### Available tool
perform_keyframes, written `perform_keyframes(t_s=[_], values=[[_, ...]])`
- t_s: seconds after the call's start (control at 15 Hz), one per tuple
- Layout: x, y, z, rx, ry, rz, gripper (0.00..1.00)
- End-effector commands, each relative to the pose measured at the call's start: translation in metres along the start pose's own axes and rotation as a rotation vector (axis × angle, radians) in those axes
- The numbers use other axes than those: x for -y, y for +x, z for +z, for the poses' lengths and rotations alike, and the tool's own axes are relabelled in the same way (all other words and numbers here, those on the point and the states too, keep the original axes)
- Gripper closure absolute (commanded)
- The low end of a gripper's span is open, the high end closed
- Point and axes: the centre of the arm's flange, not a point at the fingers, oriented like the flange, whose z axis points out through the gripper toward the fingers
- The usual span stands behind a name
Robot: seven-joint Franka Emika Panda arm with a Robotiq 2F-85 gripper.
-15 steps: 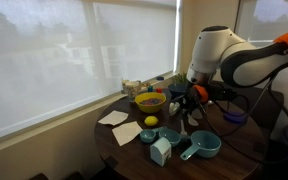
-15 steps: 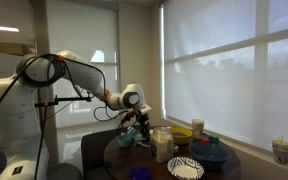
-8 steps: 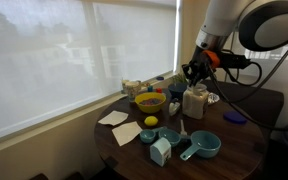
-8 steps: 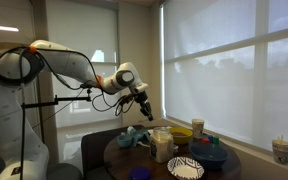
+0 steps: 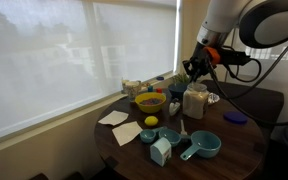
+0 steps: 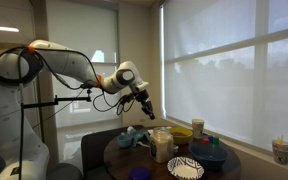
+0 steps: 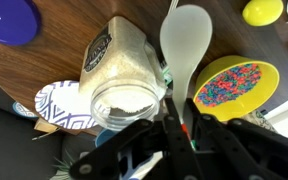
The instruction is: Pick up a white plastic spoon on the right and put it in the sugar jar
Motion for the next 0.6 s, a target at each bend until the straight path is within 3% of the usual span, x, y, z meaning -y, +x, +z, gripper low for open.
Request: perform_keyframes(t_s=[0.0, 0.27, 0.53], values=[[-0.012, 0.034, -0.022, -0.136, -0.044, -0.022, 0.97], [-0.032, 0.057, -0.016, -0.306, -0.143, -0.077, 0.97], [-0.035, 0.047, 0.008, -0.376, -0.226, -0.101, 0.97]])
